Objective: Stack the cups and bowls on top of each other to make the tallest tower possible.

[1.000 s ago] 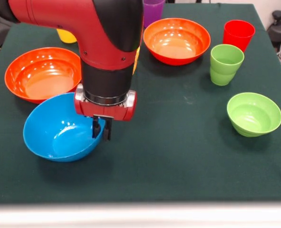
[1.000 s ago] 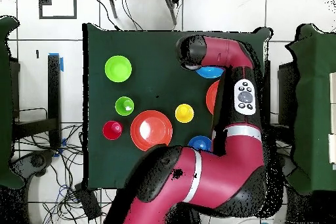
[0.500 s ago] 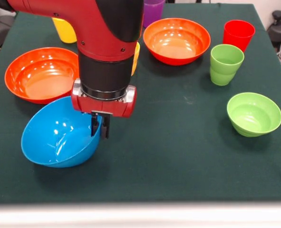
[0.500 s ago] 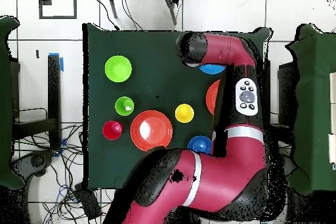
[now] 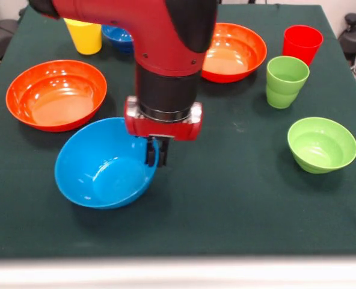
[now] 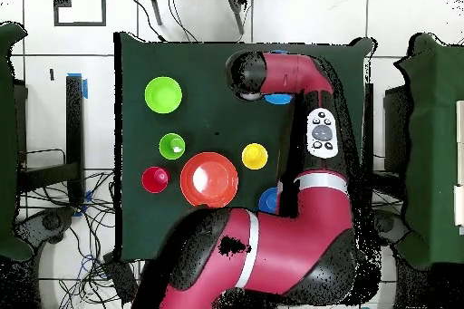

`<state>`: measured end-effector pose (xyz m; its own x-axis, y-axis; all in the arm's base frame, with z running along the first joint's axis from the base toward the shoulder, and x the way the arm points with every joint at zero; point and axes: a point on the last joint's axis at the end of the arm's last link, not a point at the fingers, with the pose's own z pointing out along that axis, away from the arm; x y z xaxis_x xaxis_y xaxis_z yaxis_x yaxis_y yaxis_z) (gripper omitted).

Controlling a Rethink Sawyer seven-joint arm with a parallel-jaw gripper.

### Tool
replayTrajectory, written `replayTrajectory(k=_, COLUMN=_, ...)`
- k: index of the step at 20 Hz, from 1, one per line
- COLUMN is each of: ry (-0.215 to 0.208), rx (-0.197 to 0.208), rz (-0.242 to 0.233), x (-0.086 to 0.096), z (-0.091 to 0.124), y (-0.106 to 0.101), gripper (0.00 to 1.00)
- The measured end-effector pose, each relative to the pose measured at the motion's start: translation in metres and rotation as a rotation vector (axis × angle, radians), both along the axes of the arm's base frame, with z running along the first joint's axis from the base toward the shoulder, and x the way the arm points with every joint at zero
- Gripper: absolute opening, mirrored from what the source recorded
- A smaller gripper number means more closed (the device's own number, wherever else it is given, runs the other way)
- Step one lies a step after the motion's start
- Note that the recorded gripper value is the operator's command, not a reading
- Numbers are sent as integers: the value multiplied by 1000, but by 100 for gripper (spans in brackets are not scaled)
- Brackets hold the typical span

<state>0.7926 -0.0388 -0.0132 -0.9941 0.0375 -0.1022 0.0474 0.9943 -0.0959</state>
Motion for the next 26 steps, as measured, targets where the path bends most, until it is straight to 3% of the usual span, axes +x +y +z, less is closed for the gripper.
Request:
replayTrajectory(k=6, ry=7, rx=2, rz=31, x=-11, z=-3, y=21, gripper=0)
replayTrajectory(k=15, ry=-80, rx=-19, rz=70, x=-13, z=-9, y=35, gripper=0)
replayTrajectory(k=19, ry=-119, rx=-50, rz=98, x=-16, z=-11, y=43, gripper=0)
replayTrajectory(k=26, ry=-121, rx=-62, rz=100, x=-20, z=-14, y=68, gripper=0)
